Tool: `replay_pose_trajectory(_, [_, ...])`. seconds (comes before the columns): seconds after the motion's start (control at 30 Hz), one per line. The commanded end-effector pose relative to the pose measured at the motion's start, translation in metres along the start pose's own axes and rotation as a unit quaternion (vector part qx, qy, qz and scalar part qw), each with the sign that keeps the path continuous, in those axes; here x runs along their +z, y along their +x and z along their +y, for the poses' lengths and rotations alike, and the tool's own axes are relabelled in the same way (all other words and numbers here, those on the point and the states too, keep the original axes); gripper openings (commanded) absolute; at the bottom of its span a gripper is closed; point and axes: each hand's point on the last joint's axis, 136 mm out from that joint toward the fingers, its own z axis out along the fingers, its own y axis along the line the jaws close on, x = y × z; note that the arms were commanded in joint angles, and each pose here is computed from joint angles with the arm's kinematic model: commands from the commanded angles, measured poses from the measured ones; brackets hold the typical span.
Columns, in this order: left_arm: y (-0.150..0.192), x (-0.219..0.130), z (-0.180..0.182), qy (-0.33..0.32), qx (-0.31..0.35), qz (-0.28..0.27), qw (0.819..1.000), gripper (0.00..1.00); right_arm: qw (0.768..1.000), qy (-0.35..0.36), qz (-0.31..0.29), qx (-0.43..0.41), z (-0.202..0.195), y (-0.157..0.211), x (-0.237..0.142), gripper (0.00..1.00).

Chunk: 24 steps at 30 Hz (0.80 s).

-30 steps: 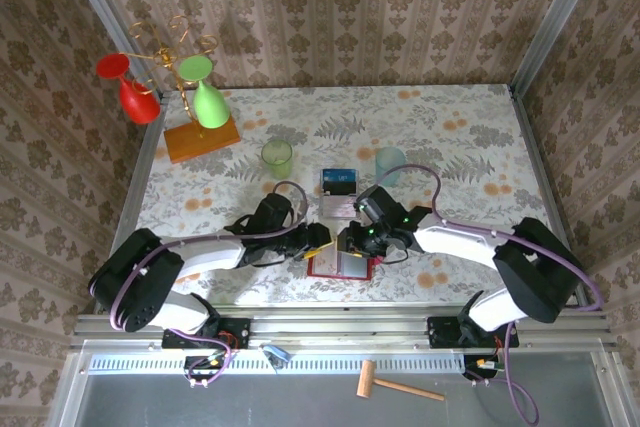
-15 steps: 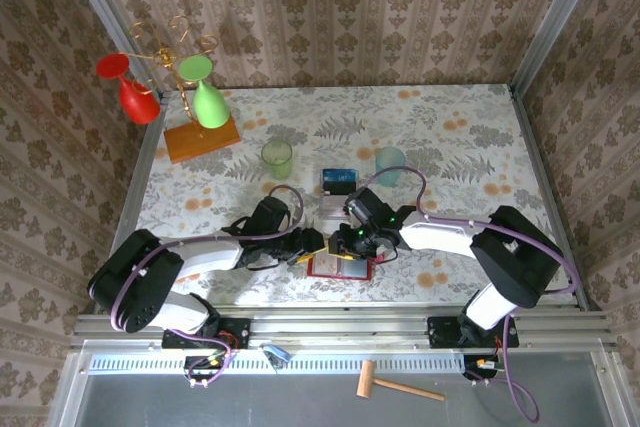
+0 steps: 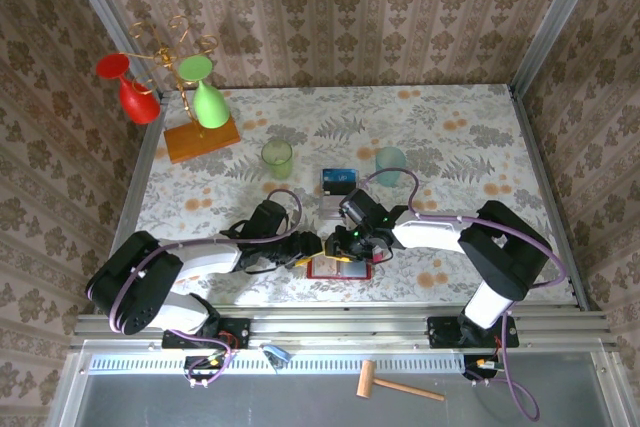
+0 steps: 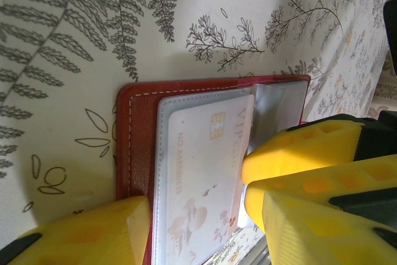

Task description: Take the credit cards out of the card holder

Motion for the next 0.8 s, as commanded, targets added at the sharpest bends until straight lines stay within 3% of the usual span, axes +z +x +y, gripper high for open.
replay_pose_trajectory(0.0, [0.003,-0.002,0.012,-0.016,-0.003,0.000,1.000,0.53,1.000,-0.005,0.010,0.000,0.007,0.002,0.005,0.29])
replay_pose_trajectory(0.37, [0.004,-0.002,0.014,-0.018,-0.005,-0.001,1.000,0.53,0.998,0.065,0.003,-0.007,-0.018,0.006,-0.007,0.29])
replay_pose_trajectory(0.77, [-0.001,-0.009,0.002,-0.008,0.003,-0.011,1.000,0.52,0.999,0.034,-0.031,-0.020,0.000,-0.003,-0.021,0.29])
